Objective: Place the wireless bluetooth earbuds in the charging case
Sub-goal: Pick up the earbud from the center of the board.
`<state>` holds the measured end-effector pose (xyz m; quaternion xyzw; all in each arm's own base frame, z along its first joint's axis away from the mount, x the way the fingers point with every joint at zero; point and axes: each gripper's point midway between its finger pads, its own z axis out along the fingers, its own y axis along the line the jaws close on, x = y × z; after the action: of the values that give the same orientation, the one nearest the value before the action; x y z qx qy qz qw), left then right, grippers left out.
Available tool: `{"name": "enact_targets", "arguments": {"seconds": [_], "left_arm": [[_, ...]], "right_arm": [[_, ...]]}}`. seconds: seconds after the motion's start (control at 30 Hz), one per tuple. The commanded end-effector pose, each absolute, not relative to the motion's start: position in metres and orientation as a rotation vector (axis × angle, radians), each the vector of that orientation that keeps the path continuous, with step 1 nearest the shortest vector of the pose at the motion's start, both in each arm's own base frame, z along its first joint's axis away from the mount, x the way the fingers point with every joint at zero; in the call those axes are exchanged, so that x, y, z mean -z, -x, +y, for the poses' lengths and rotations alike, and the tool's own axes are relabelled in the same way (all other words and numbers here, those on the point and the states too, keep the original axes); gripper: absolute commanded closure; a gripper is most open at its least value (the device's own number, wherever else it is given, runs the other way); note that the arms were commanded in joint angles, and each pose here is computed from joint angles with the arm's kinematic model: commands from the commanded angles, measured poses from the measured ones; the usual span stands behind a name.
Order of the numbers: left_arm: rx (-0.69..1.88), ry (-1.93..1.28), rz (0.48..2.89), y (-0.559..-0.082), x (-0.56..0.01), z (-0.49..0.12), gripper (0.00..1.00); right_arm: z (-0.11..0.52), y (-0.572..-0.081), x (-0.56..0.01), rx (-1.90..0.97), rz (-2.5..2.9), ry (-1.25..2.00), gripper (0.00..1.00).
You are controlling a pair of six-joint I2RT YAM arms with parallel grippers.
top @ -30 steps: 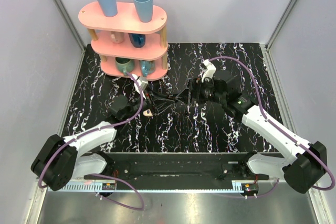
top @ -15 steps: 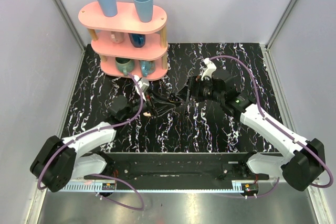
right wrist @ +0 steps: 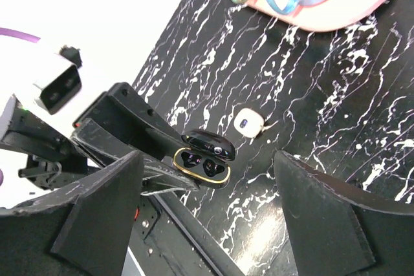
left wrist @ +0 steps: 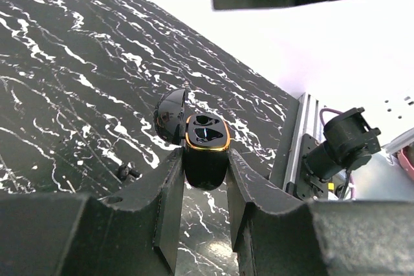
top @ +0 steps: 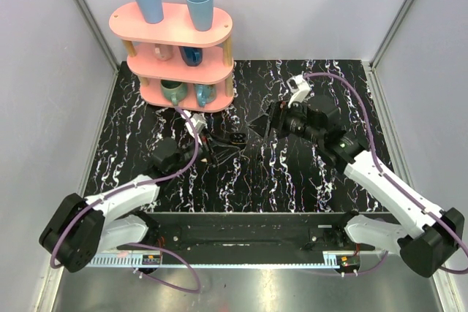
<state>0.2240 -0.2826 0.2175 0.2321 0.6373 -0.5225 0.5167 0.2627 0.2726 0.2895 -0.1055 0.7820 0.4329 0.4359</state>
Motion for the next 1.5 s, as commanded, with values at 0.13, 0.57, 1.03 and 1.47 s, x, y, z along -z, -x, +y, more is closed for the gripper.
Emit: {"name": "enact_targets", "arguments": {"seconds": [0.13, 0.57, 1.03, 1.47], "left_arm": [[1.187, -0.527, 1.445, -0.226, -0.235, -0.264, 1.0], [1.085, -0.486, 1.468, -0.207, -0.233, -0.233, 1.0], [1.075, -0.484, 1.465, -0.204, -0.236, -0.229, 1.0], [1.074, -0.487, 1.47, -0.204, -0.234, -0.229, 1.0]], "right_arm": [[0.227, -0.3, -0.254, -0.84, 2.053, -0.049, 0.2], [0.231, -0.301, -0.118, -0.742, 2.446, -0.11, 0.44], [0.245, -0.311, -0.056, -0.743, 2.576, -0.167, 0.53], [0.261, -0.324, -0.043, -0.78, 2.563, 0.01, 0.54]]}}
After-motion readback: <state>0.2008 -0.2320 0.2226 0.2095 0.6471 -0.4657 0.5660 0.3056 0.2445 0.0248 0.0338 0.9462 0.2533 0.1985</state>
